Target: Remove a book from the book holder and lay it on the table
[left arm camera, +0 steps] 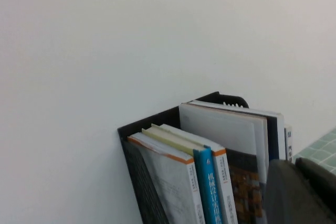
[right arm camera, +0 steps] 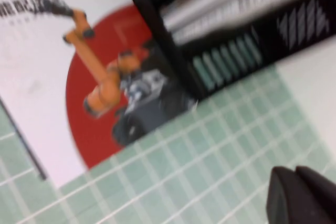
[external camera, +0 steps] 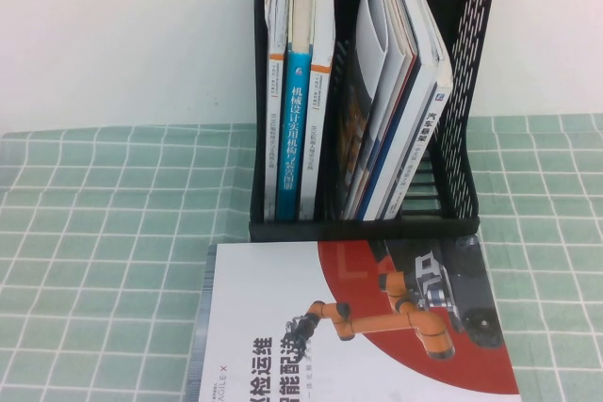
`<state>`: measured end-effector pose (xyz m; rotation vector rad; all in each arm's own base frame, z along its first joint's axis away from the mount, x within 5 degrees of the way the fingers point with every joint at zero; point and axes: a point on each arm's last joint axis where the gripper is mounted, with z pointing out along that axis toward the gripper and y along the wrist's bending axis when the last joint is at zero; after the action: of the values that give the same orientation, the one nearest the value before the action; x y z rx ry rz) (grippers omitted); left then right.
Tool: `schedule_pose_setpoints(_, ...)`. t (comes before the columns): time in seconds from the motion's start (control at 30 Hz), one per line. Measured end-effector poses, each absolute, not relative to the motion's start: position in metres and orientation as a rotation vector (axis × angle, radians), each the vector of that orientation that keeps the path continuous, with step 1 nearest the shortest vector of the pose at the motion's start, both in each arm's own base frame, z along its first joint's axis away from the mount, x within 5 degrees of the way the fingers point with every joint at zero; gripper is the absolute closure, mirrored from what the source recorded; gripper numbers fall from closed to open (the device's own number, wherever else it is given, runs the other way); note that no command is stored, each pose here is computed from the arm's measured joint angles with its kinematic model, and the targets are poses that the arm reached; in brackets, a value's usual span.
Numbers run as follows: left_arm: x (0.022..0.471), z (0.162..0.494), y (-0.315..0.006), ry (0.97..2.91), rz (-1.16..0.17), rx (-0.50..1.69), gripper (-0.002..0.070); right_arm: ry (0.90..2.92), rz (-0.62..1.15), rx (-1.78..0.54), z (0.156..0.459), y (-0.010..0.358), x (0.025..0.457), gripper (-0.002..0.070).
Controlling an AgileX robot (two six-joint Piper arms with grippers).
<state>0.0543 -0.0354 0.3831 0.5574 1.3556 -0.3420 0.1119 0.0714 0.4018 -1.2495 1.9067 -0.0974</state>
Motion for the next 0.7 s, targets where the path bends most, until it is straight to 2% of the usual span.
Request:
schedule_pose_setpoints(0.17, 0.051, 0.341, -0.034, 1.348, -0.309, 0.595, 0.0678, 1.968, -0.022, -1.031, 0.357, 0.039, 0.074, 0.0673)
schedule_pose_setpoints(0.33, 0.054, 0.314, -0.036, 1.400, -0.297, 0.626, 0.0678, 1.885, 0.086, -0.857, 0.320, 0.025, 0.053, 0.0673)
schedule_pose_setpoints(0.47, 0.057, 0.296, -0.038, 1.447, -0.290, 0.649, 0.0678, 1.792, 0.124, -0.808, 0.298, 0.020, 0.045, 0.0673)
schedule_pose_setpoints(0.7, 0.060, 0.277, -0.040, 1.504, -0.280, 0.675, 0.0678, 1.845, 0.156, -0.821, 0.269, 0.022, 0.044, 0.0674)
